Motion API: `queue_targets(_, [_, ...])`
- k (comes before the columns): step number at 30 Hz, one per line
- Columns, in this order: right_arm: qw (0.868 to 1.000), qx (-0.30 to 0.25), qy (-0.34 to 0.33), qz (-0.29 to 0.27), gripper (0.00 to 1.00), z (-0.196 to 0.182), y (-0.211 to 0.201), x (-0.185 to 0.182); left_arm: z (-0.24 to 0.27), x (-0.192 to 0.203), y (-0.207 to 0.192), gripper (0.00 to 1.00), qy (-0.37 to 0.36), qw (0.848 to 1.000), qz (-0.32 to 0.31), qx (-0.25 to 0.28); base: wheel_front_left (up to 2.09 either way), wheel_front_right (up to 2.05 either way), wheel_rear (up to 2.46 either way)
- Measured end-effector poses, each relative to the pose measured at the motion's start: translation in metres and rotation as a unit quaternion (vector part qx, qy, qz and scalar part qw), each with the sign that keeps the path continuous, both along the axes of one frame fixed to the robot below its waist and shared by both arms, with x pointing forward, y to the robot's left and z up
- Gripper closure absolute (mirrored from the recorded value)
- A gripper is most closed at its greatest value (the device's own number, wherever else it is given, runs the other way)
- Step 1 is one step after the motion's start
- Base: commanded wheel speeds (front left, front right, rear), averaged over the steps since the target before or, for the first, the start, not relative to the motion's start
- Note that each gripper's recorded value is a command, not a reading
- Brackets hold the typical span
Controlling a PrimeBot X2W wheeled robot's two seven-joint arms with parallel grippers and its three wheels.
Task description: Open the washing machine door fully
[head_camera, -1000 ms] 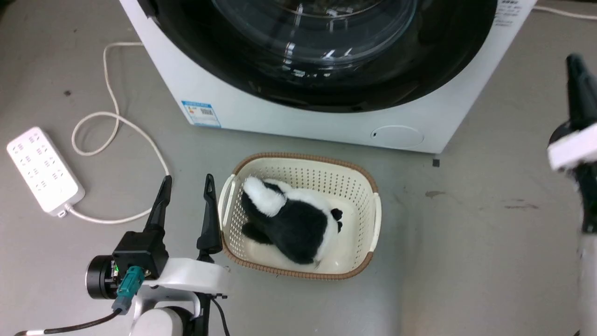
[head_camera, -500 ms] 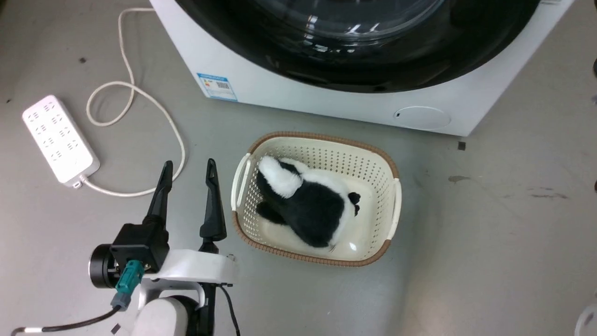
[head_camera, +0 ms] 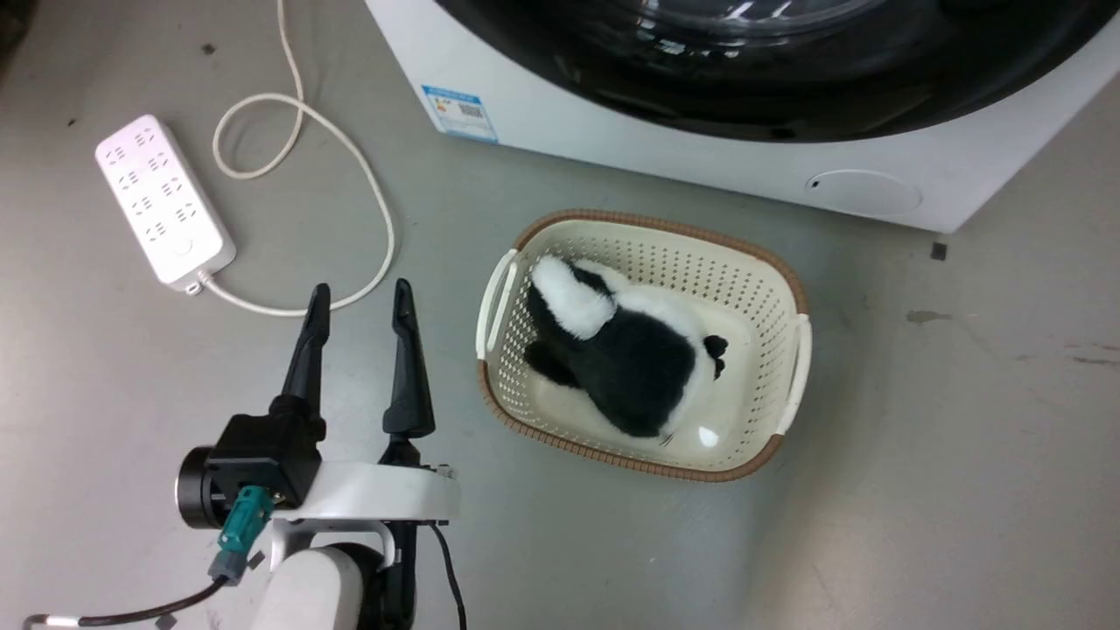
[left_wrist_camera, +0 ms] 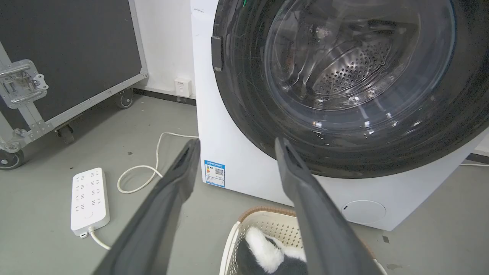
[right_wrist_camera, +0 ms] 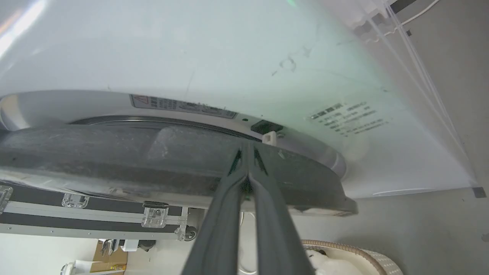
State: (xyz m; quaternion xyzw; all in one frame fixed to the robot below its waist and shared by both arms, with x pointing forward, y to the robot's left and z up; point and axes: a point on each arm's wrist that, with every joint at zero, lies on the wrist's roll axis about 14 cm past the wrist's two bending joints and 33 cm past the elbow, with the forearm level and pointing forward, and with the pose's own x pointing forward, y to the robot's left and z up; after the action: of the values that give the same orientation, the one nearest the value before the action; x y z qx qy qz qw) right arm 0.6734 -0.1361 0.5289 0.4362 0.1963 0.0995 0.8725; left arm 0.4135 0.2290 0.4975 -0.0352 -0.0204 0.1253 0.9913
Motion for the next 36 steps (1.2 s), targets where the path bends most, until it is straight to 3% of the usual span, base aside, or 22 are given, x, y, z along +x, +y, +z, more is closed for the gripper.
queue_targets(17, [0.989, 0.117, 0.054, 0.073, 1.00, 0.003, 0.026, 0.016, 0.010, 0.001, 0.010, 0.00, -0.025, 0.999, 0.025, 0.002, 0.00, 0.00, 0.00])
queue_targets(22, [0.983, 0.147, 0.062, 0.086, 1.00, 0.005, 0.029, -0.004, 0.021, -0.003, 0.008, 0.00, -0.042, 0.999, 0.022, -0.002, 0.00, 0.00, 0.00])
queue_targets(36, [0.974, 0.154, 0.094, 0.139, 1.00, -0.001, 0.047, -0.108, 0.048, -0.034, -0.005, 0.00, -0.078, 0.997, -0.002, -0.011, 0.00, 0.00, 0.00])
